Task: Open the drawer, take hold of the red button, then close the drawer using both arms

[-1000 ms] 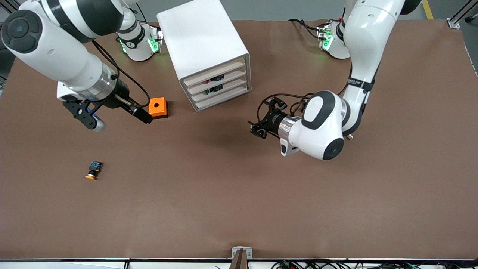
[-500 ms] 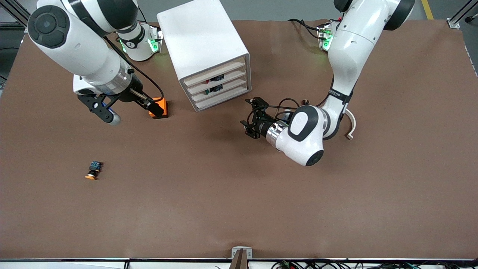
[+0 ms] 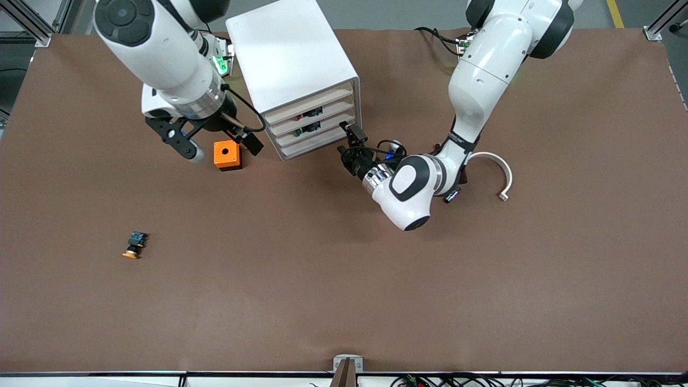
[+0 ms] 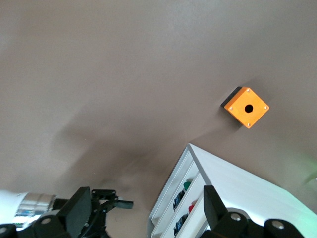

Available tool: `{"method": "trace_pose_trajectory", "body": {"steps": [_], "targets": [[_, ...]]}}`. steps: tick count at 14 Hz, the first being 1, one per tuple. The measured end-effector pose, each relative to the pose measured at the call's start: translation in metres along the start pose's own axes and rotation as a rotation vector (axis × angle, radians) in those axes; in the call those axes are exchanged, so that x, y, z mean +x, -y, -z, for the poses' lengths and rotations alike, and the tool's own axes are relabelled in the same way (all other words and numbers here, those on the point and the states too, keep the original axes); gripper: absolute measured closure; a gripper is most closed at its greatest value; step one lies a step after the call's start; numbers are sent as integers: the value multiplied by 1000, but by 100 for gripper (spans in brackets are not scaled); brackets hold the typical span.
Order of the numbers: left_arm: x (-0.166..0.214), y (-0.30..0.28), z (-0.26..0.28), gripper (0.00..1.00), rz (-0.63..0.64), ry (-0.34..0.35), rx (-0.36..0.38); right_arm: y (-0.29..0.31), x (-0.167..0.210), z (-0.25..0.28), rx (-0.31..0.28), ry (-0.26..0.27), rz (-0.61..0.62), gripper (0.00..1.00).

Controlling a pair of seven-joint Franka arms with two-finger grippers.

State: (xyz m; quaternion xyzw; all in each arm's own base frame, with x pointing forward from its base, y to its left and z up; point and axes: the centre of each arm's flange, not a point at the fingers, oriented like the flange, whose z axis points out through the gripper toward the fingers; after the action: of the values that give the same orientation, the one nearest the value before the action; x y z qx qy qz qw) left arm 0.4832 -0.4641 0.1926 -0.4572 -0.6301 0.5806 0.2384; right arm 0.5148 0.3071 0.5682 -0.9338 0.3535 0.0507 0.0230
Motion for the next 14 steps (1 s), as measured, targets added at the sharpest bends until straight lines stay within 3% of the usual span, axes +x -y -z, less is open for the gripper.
{"method": "trace_pose_trajectory", "body": {"steps": [2,3,5,13,14], "targets": [[4,-4,-14,19,26,-22,28,3,-9,0,-1,-6,-26,0],[7,-4,-21,19,34,-34,45,4,-13,0,-1,-6,-37,0],[11,-3,-33,32,45,-62,81,7,-22,1,3,-8,-58,0],[18,-3,-67,37,71,-125,136,13,-39,15,33,-14,-95,0],[18,-3,-72,44,72,-131,139,14,-41,16,36,-15,-113,0]]}}
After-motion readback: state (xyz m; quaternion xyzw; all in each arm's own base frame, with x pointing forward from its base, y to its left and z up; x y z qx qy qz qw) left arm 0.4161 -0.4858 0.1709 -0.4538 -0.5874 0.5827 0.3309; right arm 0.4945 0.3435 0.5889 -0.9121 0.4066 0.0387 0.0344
